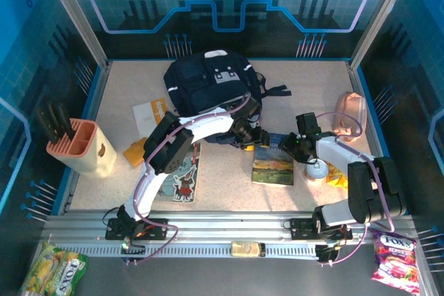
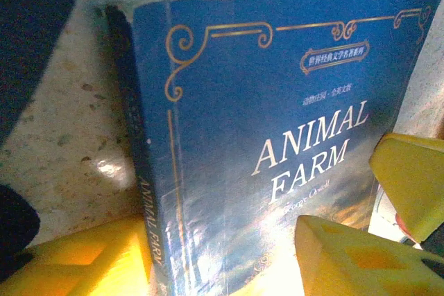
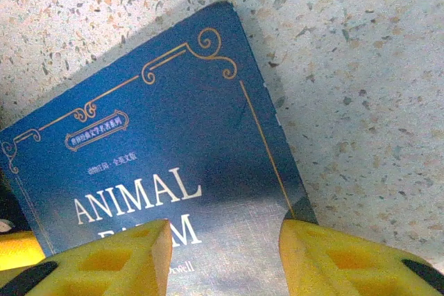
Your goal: Pack books, pencil case, and school supplies into a backpack
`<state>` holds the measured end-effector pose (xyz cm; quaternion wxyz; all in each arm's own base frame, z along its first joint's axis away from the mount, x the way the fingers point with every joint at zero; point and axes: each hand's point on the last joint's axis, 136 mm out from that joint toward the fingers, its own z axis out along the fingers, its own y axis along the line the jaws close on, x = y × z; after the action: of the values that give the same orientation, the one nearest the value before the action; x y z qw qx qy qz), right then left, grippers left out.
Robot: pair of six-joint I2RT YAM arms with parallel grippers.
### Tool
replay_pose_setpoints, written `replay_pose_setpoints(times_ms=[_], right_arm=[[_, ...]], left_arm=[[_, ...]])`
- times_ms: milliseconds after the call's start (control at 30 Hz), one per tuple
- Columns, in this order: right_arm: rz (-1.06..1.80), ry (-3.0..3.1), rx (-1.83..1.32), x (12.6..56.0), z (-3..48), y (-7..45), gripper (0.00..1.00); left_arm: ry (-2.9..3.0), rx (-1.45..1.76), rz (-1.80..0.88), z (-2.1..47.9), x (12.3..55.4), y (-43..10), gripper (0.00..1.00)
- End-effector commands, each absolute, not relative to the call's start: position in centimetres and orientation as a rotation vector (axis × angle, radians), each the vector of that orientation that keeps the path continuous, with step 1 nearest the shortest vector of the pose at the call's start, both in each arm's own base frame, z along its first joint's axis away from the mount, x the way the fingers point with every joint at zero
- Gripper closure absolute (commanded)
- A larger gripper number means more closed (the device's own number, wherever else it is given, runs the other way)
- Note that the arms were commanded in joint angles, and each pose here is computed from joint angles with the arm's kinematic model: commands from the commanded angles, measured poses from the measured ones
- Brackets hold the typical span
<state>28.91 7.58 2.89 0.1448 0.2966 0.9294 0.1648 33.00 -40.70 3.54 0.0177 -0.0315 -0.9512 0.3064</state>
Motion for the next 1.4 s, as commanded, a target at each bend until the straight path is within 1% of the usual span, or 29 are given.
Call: replay_pose_setpoints(times_ms=[0,167,300,667,800,900,1000,1067,1133,1167,1267,1367], right_arm=[[0.485,2.738,0.929,27.2,1.4,7.6,0.54],[0.474,2.732,0.961,27.0,1.3,7.2,0.55],[0.482,2.729,0.966,27.0,1.2,7.3,0.55],[0.637,2.695,0.988,27.6,1.0,8.6,0.56],[0.691,2.680,1.001,27.8,0.9,8.9,0.56],[0.697,2.676,1.008,27.8,0.8,8.9,0.56],[0.710,2.665,1.002,27.9,0.9,8.8,0.56],[0.723,2.648,0.993,28.1,1.3,8.7,0.55],[0.736,2.625,0.979,28.4,1.9,8.5,0.54],[0.749,2.607,0.968,28.7,2.4,8.5,0.53],[0.797,2.533,0.923,29.7,4.3,8.3,0.48],[0.902,2.434,0.855,31.1,7.2,9.0,0.38]], left_arm=[[-2.889,-0.184,1.204,8.8,32.6,-43.1,0.49],[-2.913,-0.181,1.257,11.0,32.4,-42.6,0.55],[-2.926,-0.181,1.267,11.2,32.3,-42.3,0.58],[-2.887,-0.171,1.303,10.0,32.4,-43.1,0.57],[-2.878,-0.163,1.313,9.8,32.5,-43.3,0.59],[-2.892,-0.158,1.312,9.9,32.8,-43.2,0.64],[-2.907,-0.150,1.306,9.9,33.0,-43.2,0.72],[-2.919,-0.139,1.294,10.0,33.1,-43.0,0.81],[-2.935,-0.132,1.291,10.3,33.3,-42.6,0.87],[-2.952,-0.127,1.291,10.8,33.5,-42.3,0.90],[-3.012,-0.104,1.322,12.7,34.5,-40.9,0.96],[-3.057,-0.042,1.402,15.5,35.7,-38.8,0.98]])
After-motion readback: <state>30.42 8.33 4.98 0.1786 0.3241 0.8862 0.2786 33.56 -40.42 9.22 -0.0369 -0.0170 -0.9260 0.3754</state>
